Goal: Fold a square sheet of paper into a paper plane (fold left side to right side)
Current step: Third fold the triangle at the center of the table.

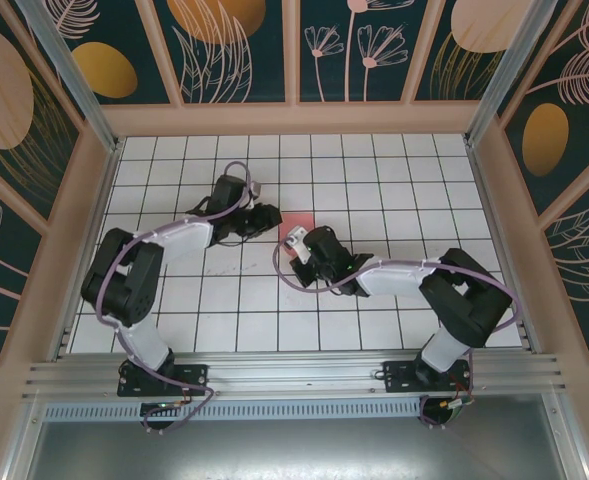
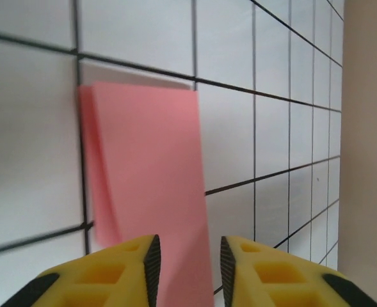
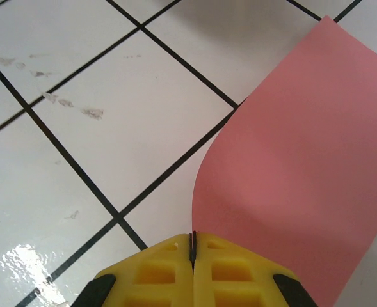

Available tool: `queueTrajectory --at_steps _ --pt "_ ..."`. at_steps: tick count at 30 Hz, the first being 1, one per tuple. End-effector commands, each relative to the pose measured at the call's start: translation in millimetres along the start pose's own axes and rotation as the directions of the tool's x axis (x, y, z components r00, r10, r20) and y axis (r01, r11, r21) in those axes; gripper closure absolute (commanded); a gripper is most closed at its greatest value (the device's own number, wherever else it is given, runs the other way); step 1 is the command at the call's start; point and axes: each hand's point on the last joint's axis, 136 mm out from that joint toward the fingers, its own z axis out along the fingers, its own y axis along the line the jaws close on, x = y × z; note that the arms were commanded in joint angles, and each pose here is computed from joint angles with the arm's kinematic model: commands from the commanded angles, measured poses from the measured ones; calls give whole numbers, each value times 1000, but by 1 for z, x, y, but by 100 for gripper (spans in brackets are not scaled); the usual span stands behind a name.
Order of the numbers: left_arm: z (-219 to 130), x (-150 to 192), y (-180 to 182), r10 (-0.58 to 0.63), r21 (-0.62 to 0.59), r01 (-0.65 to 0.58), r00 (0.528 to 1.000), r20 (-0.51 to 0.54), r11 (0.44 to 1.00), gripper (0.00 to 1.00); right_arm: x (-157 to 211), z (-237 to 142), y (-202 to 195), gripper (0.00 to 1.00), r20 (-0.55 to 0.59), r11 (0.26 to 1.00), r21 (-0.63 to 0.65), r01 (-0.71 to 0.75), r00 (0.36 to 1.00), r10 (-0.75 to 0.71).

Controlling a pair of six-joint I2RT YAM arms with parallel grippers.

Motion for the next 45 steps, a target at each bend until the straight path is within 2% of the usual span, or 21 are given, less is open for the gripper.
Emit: queueTrajectory --at_steps 1,9,16,22,28,34,45 --pt "22 -2 -11 74 56 -70 994 -76 996 70 -10 1 8 100 0 995 -86 -52 999 52" --pt "69 -9 -13 132 61 -123 976 -174 991 72 -9 10 7 100 -32 985 -135 -107 994 103" --pt "92 3 13 116 1 -119 964 -240 993 74 -10 12 0 100 -41 974 -157 -160 987 156" --pt "99 11 31 98 -36 -111 960 -263 993 76 -9 11 -13 100 -58 956 -174 -234 972 227" --pt "102 15 41 87 -60 -107 958 -272 992 76 -2 18 -32 100 -103 942 -139 -304 951 292" --pt "102 17 42 87 -64 -108 958 -272 992 76 1 24 -52 100 -117 930 -76 -360 930 350" --pt "103 18 43 84 -69 -106 959 -272 992 76 6 31 -66 100 -131 918 -27 -396 912 389"
